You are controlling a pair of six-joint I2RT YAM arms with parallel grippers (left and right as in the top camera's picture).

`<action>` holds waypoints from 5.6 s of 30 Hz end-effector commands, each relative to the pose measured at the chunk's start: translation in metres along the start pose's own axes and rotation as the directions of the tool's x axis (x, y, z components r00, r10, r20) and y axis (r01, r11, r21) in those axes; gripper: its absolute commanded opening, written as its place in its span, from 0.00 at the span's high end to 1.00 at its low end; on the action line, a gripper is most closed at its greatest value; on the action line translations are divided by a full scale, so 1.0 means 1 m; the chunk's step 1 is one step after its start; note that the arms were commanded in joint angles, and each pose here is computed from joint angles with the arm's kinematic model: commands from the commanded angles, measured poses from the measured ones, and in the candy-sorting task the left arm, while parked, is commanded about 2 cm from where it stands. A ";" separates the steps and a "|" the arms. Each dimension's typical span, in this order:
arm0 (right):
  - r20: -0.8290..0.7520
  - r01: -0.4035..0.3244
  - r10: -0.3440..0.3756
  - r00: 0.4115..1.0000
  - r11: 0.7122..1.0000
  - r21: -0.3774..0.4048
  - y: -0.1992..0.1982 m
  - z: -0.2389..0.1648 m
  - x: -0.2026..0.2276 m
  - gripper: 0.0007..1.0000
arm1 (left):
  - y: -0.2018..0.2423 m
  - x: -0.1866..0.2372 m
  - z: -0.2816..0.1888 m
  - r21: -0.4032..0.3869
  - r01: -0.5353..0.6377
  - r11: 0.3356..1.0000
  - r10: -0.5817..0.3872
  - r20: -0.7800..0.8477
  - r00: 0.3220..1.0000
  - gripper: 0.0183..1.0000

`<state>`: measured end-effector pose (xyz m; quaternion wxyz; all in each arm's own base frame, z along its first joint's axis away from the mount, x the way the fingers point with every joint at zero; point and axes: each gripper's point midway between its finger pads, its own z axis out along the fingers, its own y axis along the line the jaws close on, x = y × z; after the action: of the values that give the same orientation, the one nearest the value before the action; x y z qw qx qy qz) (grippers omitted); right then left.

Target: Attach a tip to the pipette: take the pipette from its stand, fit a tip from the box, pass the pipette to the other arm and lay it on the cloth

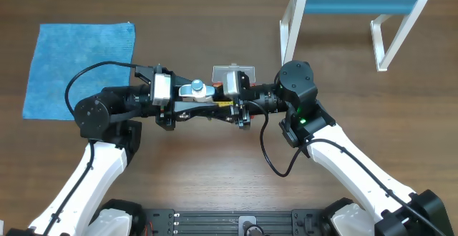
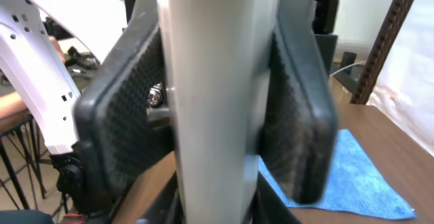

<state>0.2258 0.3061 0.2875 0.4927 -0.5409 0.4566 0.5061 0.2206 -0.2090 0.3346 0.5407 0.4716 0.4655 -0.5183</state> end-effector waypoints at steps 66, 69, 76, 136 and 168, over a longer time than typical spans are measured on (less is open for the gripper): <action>-0.209 0.249 0.194 0.958 -0.215 0.944 0.051 -0.271 0.123 0.19 | 0.227 0.193 -0.363 -0.986 -0.152 -0.064 -0.938 0.007 0.347 0.99; -0.209 0.249 0.194 0.959 -0.217 0.944 0.051 -0.271 0.123 0.19 | 0.234 0.212 -0.366 -0.988 -0.145 -0.053 -0.942 0.001 0.336 0.99; -0.209 0.249 0.194 0.959 -0.216 0.944 0.051 -0.271 0.123 0.19 | 0.244 0.251 -0.373 -0.990 -0.134 -0.052 -0.951 0.008 0.310 0.99; -0.209 0.249 0.194 0.959 -0.216 0.944 0.051 -0.271 0.123 0.19 | 0.206 0.085 -0.315 -0.992 -0.116 -0.045 -0.865 -0.019 0.502 0.17; -0.209 0.249 0.194 0.959 -0.216 0.944 0.051 -0.271 0.123 0.19 | -0.068 -0.109 -0.169 -0.957 -0.254 0.143 0.256 -0.212 0.943 0.00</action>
<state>0.2105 0.0334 0.1636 0.6679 -0.0362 0.7309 -0.1357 0.1303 -0.0092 0.4448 0.7757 0.0408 0.6289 0.0336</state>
